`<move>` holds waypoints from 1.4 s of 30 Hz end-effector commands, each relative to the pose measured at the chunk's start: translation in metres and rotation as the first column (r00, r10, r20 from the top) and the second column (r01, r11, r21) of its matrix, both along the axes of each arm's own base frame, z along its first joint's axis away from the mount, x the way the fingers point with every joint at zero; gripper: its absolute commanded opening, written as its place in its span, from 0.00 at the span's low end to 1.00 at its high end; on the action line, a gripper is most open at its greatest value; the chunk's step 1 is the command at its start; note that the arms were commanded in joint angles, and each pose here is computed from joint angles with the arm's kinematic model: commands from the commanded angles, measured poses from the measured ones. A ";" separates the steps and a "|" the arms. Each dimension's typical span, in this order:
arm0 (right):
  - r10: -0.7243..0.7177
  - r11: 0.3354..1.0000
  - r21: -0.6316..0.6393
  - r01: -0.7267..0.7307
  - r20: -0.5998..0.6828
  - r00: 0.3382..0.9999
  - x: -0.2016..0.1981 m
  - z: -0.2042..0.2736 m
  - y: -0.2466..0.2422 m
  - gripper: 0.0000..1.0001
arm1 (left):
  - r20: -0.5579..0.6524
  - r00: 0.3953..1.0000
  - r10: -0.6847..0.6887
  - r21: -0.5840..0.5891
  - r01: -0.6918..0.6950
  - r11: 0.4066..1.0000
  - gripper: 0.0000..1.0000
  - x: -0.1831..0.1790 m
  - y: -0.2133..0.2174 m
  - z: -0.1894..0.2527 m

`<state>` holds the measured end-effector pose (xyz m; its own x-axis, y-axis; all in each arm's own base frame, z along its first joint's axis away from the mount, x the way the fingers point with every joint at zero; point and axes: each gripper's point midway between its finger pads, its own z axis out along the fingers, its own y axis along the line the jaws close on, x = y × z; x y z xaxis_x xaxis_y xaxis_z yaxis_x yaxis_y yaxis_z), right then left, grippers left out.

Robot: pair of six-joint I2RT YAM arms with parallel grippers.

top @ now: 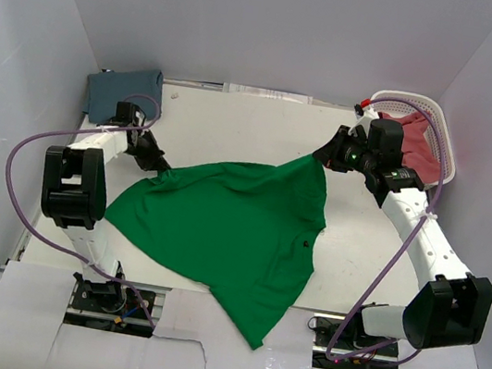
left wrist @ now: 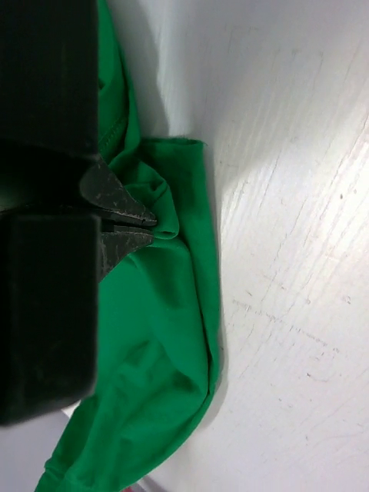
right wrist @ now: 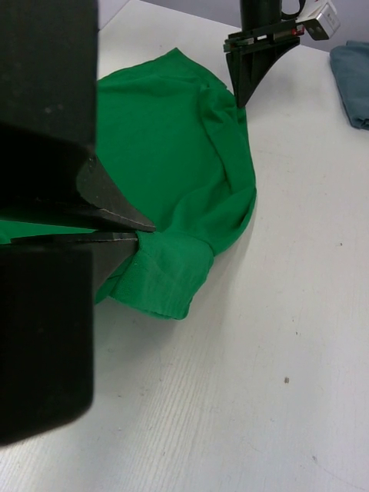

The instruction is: Fold and stack the t-shirts

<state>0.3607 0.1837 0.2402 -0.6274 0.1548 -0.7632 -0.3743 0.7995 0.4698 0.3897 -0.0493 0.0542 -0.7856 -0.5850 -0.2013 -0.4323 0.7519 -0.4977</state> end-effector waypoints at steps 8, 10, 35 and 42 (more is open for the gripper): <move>0.009 1.000 0.008 -0.010 0.048 0.999 0.008 0.012 0.002 0.08 | 0.258 0.951 -0.171 -0.034 0.186 0.982 0.00 0.055 -0.022 0.030; 0.011 1.000 0.011 -0.011 0.044 0.999 0.008 0.011 0.003 0.08 | 0.296 0.933 -0.203 0.029 0.203 0.979 0.00 0.060 -0.021 0.033; 0.043 0.998 0.037 -0.045 0.059 0.997 0.007 0.020 0.008 0.08 | 0.397 0.806 -0.439 0.322 0.326 0.889 0.06 0.146 -0.012 0.046; 0.059 0.997 0.047 -0.062 0.051 0.997 0.006 0.018 0.011 0.08 | 0.217 0.910 -0.352 0.379 0.254 0.890 0.48 0.125 0.017 -0.003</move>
<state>0.3583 0.1917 0.2342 -0.6564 0.1457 -0.7402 -0.3932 0.7713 0.5005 0.5254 -0.0465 0.0578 -0.7760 -0.1619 -0.6096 0.0401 0.9519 -0.3038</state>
